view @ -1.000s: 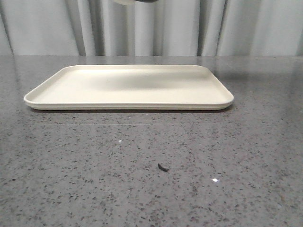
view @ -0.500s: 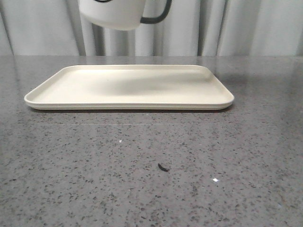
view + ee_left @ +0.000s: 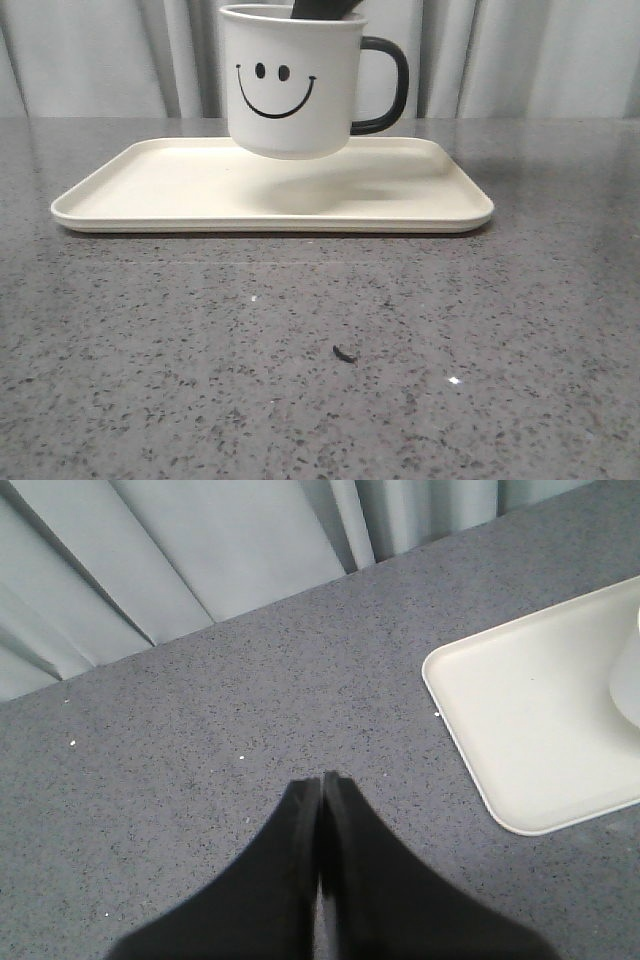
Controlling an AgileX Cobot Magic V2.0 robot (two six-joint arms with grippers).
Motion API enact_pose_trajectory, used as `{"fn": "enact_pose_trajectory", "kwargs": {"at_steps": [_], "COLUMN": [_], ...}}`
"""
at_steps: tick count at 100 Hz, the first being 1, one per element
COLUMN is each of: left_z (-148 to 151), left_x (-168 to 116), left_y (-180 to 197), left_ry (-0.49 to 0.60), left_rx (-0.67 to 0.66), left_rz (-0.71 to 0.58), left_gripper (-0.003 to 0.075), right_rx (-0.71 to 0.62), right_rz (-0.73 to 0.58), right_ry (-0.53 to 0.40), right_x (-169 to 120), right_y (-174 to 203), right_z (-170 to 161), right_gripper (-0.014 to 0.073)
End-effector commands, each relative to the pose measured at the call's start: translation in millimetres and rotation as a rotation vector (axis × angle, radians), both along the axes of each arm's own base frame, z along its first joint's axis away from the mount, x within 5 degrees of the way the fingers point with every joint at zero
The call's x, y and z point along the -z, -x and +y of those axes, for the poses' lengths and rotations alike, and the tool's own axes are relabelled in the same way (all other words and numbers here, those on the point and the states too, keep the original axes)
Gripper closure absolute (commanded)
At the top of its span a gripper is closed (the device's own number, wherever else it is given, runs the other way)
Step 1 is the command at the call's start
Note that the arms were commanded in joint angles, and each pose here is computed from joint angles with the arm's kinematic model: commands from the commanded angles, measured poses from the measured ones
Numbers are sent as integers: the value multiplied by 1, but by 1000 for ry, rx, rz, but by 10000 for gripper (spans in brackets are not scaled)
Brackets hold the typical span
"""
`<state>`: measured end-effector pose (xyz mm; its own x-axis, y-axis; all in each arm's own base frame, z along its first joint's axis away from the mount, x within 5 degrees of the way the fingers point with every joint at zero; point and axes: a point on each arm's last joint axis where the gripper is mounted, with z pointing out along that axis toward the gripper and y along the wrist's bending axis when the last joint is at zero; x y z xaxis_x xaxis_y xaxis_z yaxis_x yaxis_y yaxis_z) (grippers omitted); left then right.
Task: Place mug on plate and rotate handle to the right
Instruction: 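Lower the rotated mug back onto the tray with the right gripper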
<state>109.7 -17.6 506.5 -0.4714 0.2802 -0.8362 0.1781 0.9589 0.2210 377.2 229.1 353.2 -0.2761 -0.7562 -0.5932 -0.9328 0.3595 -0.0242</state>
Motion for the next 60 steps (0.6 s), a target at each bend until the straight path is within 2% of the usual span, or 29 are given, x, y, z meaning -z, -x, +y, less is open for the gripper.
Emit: {"fn": "enact_pose_trajectory", "kwargs": {"at_steps": [1,60], "left_z": [2,2], "left_x": [-7,-7], "left_y": [3,3], "left_ry": [11,11], "left_rx": [-3,-3], "left_rz": [-46,-46], "left_gripper": [739,739], "right_rx": [-51,-90], "right_rz": [4,59], "right_ry": [-8,32], "right_x": [-23,9], "right_y": [16,7], "right_z": [-7,11], "right_gripper": [658,658]}}
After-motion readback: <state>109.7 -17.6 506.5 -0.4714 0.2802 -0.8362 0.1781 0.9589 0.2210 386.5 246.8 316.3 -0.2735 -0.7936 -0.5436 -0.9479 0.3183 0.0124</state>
